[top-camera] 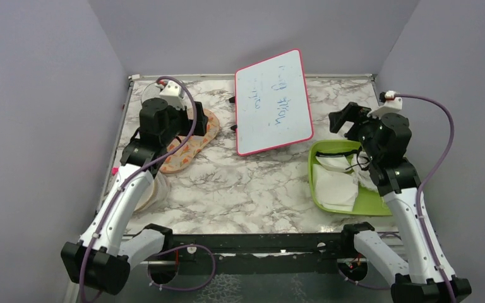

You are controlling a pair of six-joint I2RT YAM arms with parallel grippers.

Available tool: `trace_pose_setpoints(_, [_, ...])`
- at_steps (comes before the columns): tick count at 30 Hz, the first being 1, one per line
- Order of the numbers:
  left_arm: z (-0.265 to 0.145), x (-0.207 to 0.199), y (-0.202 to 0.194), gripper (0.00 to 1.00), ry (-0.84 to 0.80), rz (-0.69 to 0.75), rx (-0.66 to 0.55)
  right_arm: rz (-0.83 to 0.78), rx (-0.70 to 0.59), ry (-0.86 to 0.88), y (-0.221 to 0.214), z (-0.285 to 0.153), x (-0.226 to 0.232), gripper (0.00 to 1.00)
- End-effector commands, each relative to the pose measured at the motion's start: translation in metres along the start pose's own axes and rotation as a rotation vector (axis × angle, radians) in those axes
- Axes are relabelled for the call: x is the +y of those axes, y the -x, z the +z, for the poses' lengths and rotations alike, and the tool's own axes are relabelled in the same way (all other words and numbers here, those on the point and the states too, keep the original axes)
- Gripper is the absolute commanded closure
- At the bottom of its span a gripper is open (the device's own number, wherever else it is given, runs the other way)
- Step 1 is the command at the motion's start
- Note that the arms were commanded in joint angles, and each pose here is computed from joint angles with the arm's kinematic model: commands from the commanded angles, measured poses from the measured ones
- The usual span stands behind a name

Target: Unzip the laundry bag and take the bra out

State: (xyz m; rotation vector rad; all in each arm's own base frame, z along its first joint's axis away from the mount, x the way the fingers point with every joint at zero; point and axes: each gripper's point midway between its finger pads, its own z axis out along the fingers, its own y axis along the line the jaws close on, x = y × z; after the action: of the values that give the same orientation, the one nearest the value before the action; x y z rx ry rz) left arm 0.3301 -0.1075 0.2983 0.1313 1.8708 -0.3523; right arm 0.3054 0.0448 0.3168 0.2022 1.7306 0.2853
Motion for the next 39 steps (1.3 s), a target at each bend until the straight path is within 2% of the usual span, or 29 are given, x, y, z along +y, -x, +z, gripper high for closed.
trace_pose_setpoints(1, [0.025, 0.002, -0.028, 0.01, 0.014, 0.021, 0.085, 0.055, 0.139, 0.044, -0.019, 0.011, 0.007, 0.01])
trace_pose_setpoints(7, [0.052, 0.024, -0.078, 0.01, 0.103, 0.098, 0.24, 0.053, 0.395, 0.134, -0.06, 0.042, 0.019, 0.01])
trace_pose_setpoints(11, [0.067, 0.027, -0.116, 0.01, 0.102, 0.127, 0.368, 0.075, 0.498, 0.219, -0.073, 0.049, 0.039, 0.0])
trace_pose_setpoints(16, [0.08, 0.032, -0.133, 0.01, 0.15, 0.148, 0.405, 0.072, 0.48, 0.374, -0.066, 0.029, 0.065, 0.0])
trace_pose_setpoints(20, [0.091, 0.031, -0.127, 0.01, 0.17, 0.149, 0.379, 0.036, 0.445, 0.437, -0.05, 0.002, 0.075, 0.0])
trace_pose_setpoints(26, [0.13, 0.019, -0.12, 0.03, 0.162, 0.141, 0.396, 0.104, 0.466, 0.582, -0.03, -0.053, 0.104, 0.0])
trace_pose_setpoints(29, [0.148, 0.015, -0.117, 0.12, 0.177, 0.179, 0.395, 0.124, 0.49, 0.649, -0.028, -0.075, 0.114, 0.0])
trace_pose_setpoints(31, [0.156, 0.011, -0.109, 0.14, 0.196, 0.215, 0.371, 0.139, 0.52, 0.685, -0.032, -0.086, 0.118, 0.0])
trace_pose_setpoints(33, [0.169, 0.008, -0.117, 0.16, 0.193, 0.262, 0.383, 0.144, 0.538, 0.703, -0.037, -0.091, 0.12, 0.0])
trace_pose_setpoints(39, [0.178, 0.009, -0.151, 0.31, 0.218, 0.369, 0.46, 0.125, 0.558, 0.736, -0.048, -0.099, 0.12, 0.0])
